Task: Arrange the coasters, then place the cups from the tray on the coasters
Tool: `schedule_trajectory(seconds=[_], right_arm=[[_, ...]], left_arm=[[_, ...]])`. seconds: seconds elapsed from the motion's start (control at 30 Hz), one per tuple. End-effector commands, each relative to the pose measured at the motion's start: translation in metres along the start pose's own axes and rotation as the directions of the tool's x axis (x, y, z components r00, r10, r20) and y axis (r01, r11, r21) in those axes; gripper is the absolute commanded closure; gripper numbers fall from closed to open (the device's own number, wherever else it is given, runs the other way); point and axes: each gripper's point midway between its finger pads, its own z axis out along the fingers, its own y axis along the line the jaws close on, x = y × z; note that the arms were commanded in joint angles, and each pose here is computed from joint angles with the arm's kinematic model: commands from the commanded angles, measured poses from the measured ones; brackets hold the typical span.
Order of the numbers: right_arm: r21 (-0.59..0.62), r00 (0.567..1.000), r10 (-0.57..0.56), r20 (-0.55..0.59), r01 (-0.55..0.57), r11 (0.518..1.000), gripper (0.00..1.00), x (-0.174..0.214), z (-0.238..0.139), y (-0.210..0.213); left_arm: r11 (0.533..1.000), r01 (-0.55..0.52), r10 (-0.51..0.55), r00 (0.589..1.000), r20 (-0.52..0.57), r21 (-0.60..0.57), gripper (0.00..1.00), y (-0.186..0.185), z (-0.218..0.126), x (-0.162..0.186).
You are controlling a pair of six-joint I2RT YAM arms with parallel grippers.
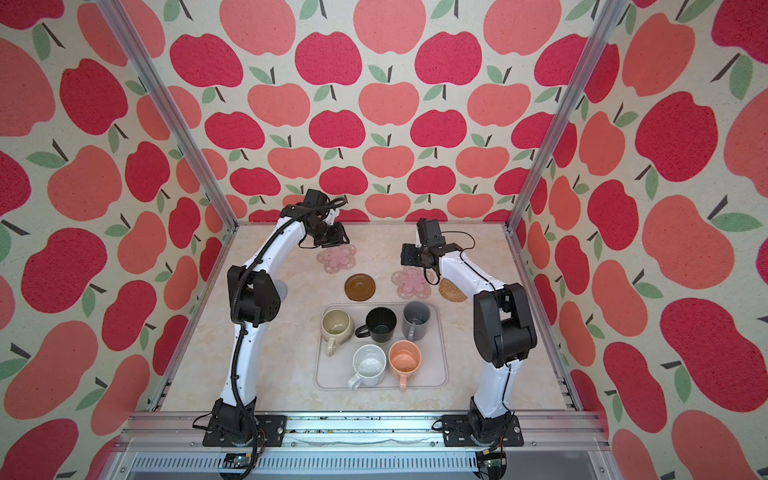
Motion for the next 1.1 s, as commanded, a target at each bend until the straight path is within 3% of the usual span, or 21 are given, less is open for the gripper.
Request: schedule_trajectory(seconds=[0.0, 0.37, 0.73, 1.07], right_arm=[[-0.057, 1.0, 0.006, -0.027, -0.007, 0.998, 0.3, -0.003, 0.016, 0.024], [-0.133, 0.997, -0.032, -0.066, 0.023, 0.991, 0.29, -0.012, 0.065, 0.08], [-0.179, 0.992, -0.063, -0.109, 0.043, 0.983, 0.29, 0.014, 0.115, 0.114], [-0.209, 0.992, -0.048, -0.12, 0.022, 0.978, 0.28, 0.022, 0.142, 0.133]], left_arm=[[0.996, 0.028, -0.032, 0.999, -0.04, -0.086, 0.58, 0.033, 0.001, 0.012], [0.97, 0.177, -0.184, 0.982, -0.029, -0.166, 0.58, 0.095, -0.009, 0.019], [0.953, 0.288, -0.29, 0.957, -0.006, -0.092, 0.58, 0.12, -0.005, 0.036], [0.929, 0.369, -0.368, 0.929, 0.035, -0.034, 0.58, 0.143, 0.001, 0.021]])
